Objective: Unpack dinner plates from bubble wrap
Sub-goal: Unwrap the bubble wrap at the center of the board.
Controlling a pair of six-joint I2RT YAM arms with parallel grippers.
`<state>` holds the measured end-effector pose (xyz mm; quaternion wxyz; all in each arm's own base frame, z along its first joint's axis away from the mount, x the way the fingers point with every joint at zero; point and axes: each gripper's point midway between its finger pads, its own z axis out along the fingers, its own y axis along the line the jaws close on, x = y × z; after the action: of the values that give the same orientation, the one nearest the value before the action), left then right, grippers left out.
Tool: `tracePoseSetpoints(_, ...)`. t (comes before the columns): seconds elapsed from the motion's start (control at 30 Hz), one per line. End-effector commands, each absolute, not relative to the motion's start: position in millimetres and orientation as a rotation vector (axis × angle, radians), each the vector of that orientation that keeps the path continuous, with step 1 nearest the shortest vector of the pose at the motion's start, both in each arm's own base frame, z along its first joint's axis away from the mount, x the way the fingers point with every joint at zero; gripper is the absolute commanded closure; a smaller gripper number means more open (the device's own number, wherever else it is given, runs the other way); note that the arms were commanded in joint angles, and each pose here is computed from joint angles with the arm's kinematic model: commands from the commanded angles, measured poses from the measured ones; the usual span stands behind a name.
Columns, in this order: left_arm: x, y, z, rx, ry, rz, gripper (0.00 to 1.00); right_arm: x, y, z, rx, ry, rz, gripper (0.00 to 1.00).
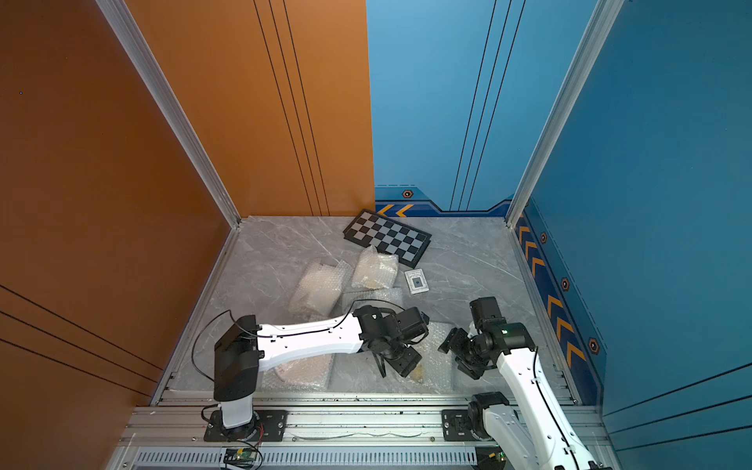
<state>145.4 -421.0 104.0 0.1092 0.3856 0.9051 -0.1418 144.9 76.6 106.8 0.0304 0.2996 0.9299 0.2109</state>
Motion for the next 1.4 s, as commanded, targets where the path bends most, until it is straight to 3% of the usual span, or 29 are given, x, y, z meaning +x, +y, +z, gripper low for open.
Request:
tracePoseSetpoints(0.0, 140, -430, 103, 1.246, 2.627, -0.403, 0.32, 147, 79, 111, 0.903, 2.848, 0.687, 0.27)
tracePoseSetpoints(0.93, 144, -447, 56, 1.440, 2.599, -0.216, 0.65, 142, 70, 97, 1.035, 2.844, 0.659, 0.26)
tracePoseSetpoints(1.03, 146, -447, 54, 1.434, 2.597, -0.199, 0.75, 141, 71, 96, 1.037, 2.844, 0.663, 0.26)
tracePoseSetpoints(1.17, 150, -446, 59, 1.408, 2.588, -0.185, 1.00, 138, 72, 92, 1.045, 2.856, 0.666, 0.27)
tracePoseSetpoints(1.37, 159, -446, 78, 1.317, 2.585, -0.210, 1.00, 133, 76, 81, 1.049, 2.866, 0.664, 0.28)
